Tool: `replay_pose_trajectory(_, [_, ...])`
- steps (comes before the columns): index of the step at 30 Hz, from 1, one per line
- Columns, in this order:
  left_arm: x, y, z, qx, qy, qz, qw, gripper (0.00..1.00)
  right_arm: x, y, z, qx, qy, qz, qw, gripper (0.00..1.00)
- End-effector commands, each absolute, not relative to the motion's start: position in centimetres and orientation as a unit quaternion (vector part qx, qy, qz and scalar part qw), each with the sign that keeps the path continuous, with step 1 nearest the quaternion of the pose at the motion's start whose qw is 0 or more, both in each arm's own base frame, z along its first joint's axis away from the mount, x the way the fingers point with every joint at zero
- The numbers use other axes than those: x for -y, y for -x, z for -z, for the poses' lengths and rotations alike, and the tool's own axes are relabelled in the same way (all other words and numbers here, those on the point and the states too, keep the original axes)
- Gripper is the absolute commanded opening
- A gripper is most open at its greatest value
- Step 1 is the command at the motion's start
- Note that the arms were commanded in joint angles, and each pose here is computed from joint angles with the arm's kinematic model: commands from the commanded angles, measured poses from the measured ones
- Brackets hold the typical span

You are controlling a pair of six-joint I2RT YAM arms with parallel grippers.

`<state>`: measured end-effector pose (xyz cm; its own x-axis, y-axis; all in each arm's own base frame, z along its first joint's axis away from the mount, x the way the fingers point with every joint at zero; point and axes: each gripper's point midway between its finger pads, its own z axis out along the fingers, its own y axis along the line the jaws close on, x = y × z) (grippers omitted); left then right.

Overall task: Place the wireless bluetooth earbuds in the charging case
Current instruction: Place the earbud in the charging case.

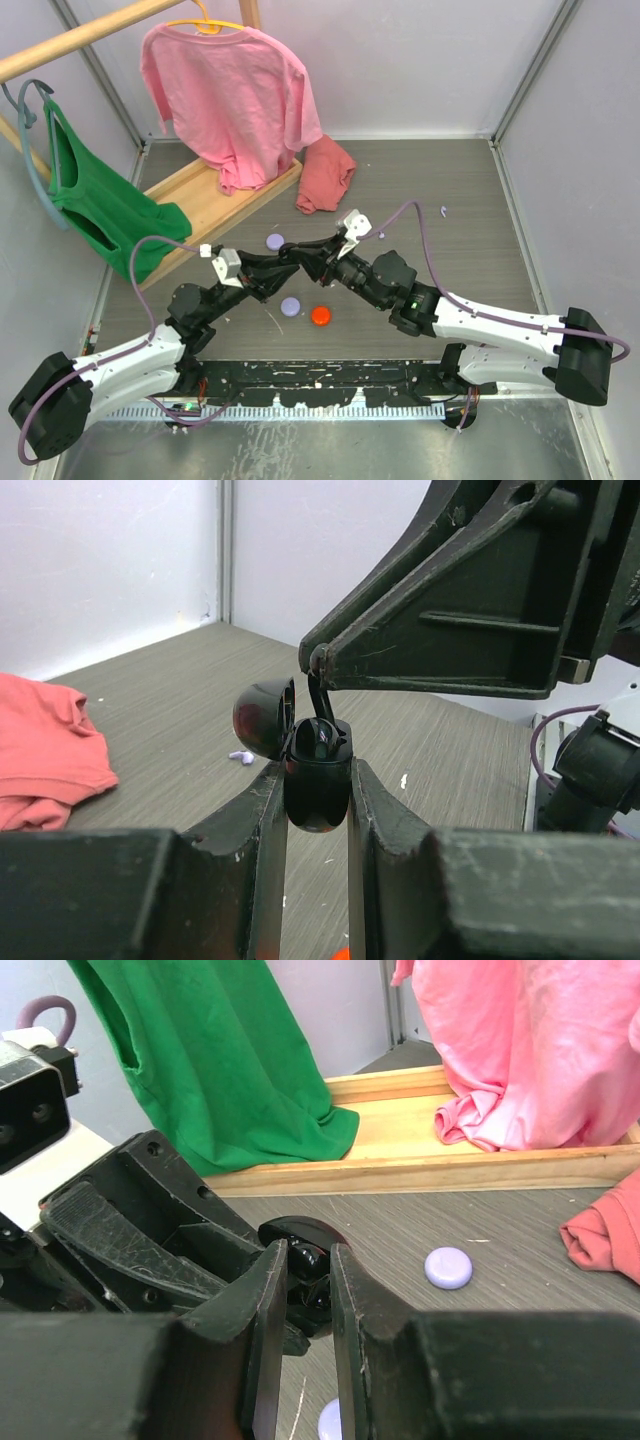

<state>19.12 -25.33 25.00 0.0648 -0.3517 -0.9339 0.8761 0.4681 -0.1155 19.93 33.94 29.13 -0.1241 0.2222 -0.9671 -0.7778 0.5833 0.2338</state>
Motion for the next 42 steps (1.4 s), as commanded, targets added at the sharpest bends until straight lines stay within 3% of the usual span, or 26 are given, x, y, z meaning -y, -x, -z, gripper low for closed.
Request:
replay_pose_trajectory(1, [24.9, -18.9, -29.4, -0.463, -0.233, 0.463, 0.719, 0.02, -34.4, -19.2, -31.4, -0.598, 0.215, -0.432, 0.640, 0.17])
replay_pose_trajectory(16, [24.6, -19.7, -29.1, -0.480, -0.206, 0.462, 0.717, 0.01, -34.8, -17.6, -31.8, -0.580, 0.235, -0.465, 0.627, 0.18])
replay_pose_trajectory(28, [24.3, -19.5, -29.4, -0.478, -0.201, 0.465, 0.718, 0.01, -35.4, -17.4, -29.7, -0.597, 0.256, -0.458, 0.606, 0.27])
replay_pose_trajectory(42, [24.5, -19.1, -28.8, -0.477, -0.221, 0.461, 0.715, 0.01, -33.3, -18.0, -31.5, -0.601, 0.228, -0.437, 0.630, 0.59])
